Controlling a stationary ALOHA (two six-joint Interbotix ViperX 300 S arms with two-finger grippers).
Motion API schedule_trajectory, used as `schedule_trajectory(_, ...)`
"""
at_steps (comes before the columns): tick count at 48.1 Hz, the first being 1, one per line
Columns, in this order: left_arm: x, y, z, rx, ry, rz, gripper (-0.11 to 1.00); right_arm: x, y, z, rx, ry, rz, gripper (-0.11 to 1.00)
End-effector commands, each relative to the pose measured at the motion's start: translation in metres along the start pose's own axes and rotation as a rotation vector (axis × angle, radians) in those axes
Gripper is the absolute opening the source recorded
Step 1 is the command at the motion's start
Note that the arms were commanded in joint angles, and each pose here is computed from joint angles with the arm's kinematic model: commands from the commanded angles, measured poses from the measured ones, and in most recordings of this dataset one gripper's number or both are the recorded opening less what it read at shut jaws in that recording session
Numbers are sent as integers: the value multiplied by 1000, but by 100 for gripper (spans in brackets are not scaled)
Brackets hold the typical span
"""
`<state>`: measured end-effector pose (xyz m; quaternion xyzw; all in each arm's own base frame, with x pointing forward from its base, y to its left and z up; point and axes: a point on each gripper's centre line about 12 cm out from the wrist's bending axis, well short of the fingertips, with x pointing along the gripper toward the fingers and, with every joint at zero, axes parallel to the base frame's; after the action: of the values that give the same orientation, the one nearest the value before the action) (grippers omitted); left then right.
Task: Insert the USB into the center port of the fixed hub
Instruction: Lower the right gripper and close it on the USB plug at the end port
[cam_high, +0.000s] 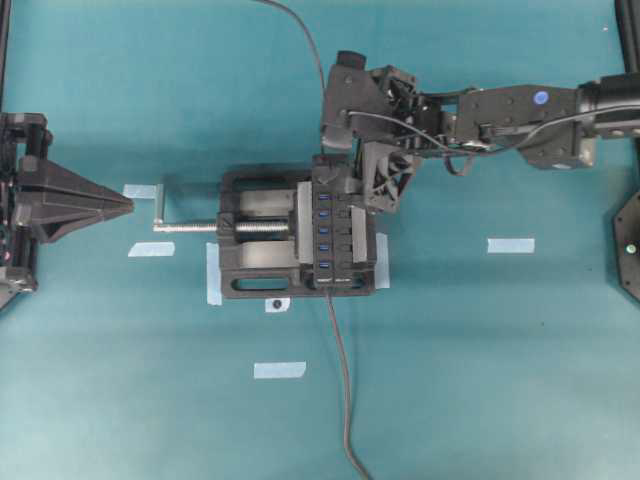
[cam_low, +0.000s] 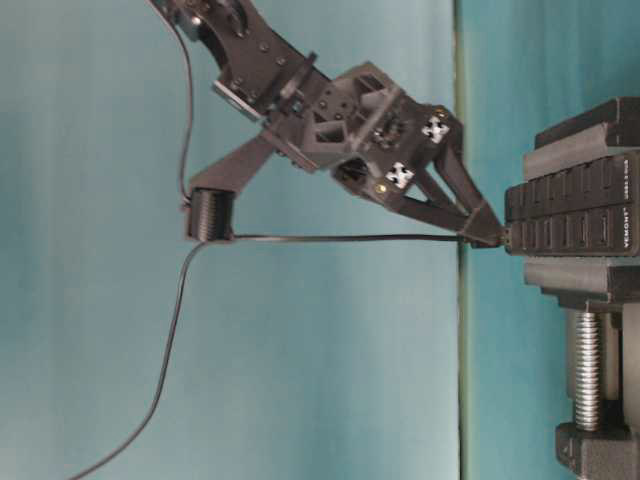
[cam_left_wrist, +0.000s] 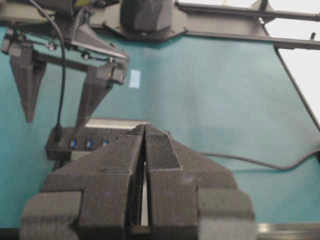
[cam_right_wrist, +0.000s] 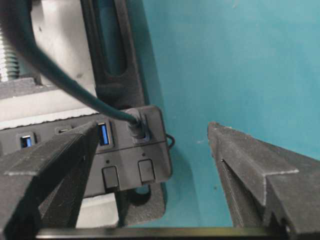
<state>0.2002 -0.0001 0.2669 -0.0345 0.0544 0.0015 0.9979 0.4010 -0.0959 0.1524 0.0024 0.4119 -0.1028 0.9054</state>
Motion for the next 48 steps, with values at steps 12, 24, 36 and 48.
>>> schedule_trajectory(12,1,0,8,0,-22,0,0,-5,1,15,-3,-45,2,87)
schedule_trajectory(24,1,-1,7,0,-20,-2,0,-5,1,16,-3,-49,2,87)
schedule_trajectory(36,1,0,7,-3,-18,0,0,-5,3,16,-7,-50,4,84)
schedule_trajectory(48,1,0,7,-6,-20,0,0,-5,8,16,-16,-52,13,72)
